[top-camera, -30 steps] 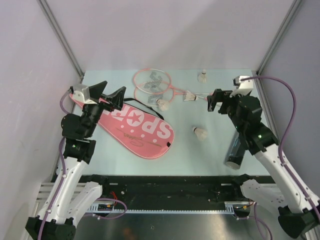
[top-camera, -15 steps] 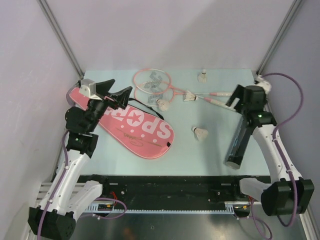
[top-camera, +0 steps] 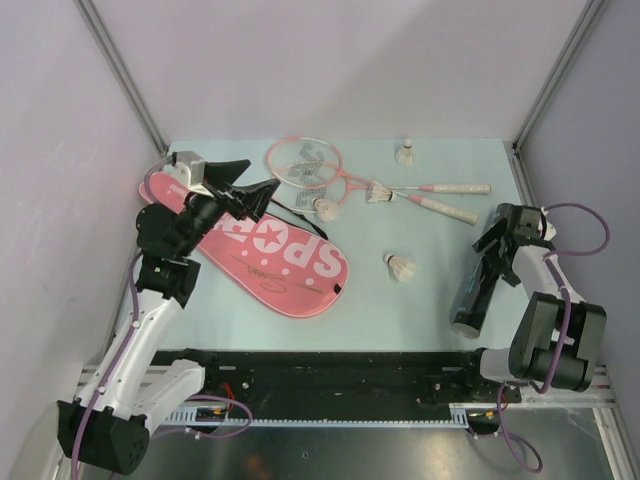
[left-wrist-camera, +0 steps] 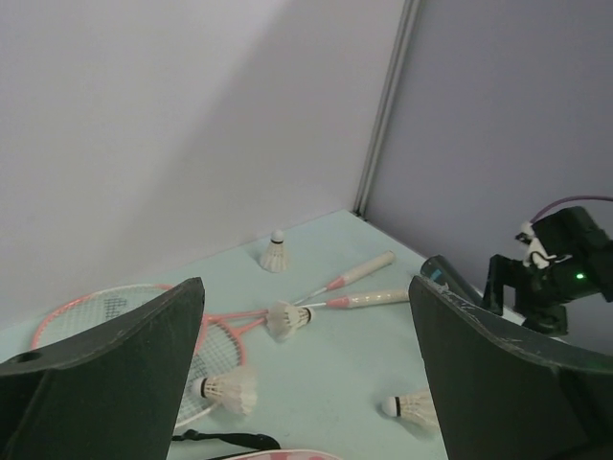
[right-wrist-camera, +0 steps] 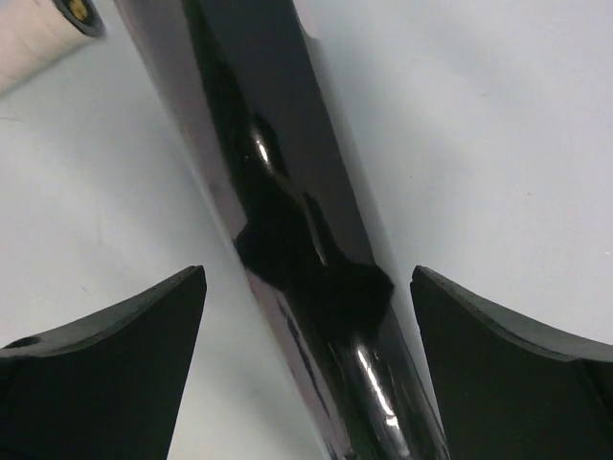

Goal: Pack up the badminton gear

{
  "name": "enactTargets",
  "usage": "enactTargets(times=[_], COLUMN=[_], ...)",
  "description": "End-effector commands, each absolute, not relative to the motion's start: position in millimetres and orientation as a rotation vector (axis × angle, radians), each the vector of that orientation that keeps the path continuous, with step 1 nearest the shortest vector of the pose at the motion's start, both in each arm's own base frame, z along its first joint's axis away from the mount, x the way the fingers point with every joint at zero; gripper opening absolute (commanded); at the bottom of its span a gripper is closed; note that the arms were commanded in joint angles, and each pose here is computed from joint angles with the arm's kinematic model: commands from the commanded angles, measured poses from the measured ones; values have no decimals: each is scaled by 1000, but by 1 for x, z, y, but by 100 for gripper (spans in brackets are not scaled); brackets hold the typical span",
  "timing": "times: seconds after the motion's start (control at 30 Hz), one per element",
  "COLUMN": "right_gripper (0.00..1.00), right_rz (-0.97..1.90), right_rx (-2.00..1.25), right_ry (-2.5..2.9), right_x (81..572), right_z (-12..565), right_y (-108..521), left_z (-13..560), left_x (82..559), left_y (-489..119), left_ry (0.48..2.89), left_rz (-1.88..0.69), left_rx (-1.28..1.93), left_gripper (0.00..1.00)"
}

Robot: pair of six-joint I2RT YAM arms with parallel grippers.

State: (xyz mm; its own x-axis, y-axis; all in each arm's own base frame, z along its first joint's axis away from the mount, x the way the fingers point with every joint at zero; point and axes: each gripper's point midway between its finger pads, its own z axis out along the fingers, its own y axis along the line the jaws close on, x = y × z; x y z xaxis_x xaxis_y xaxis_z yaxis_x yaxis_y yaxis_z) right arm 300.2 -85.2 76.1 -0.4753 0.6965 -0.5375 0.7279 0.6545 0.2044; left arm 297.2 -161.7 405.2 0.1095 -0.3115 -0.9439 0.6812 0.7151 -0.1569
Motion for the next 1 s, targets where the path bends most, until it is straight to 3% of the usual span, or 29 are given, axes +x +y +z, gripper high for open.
enactTargets(times=[0.0, 0.2, 0.4, 0.6, 0.73, 0.97], right_gripper=[90, 79, 58, 35, 31, 26], right_rz=[14, 2, -77, -120, -98, 201], right_rx=[1074, 1046, 1009, 688, 327, -377], right_ry=[2232, 2219, 2169, 1970, 1851, 1659], right_x=[318, 316, 311, 335, 361, 355], right_z=[63, 51, 59, 152, 231, 298], right_y=[-82, -83, -94, -70, -12, 180], left_z=[423, 417, 415, 406, 397, 369], left_x=[284, 284, 286, 291, 297, 315], left_y=[-176, -188, -191, -196, -205, -231], left_ry=[1218, 1248, 1263, 1301, 1363, 1536], left_rz=[-822, -892, -916, -960, -1050, -1290], left_rx=[416, 450, 448, 437, 411, 306], left_gripper=[92, 89, 88, 88, 91, 99])
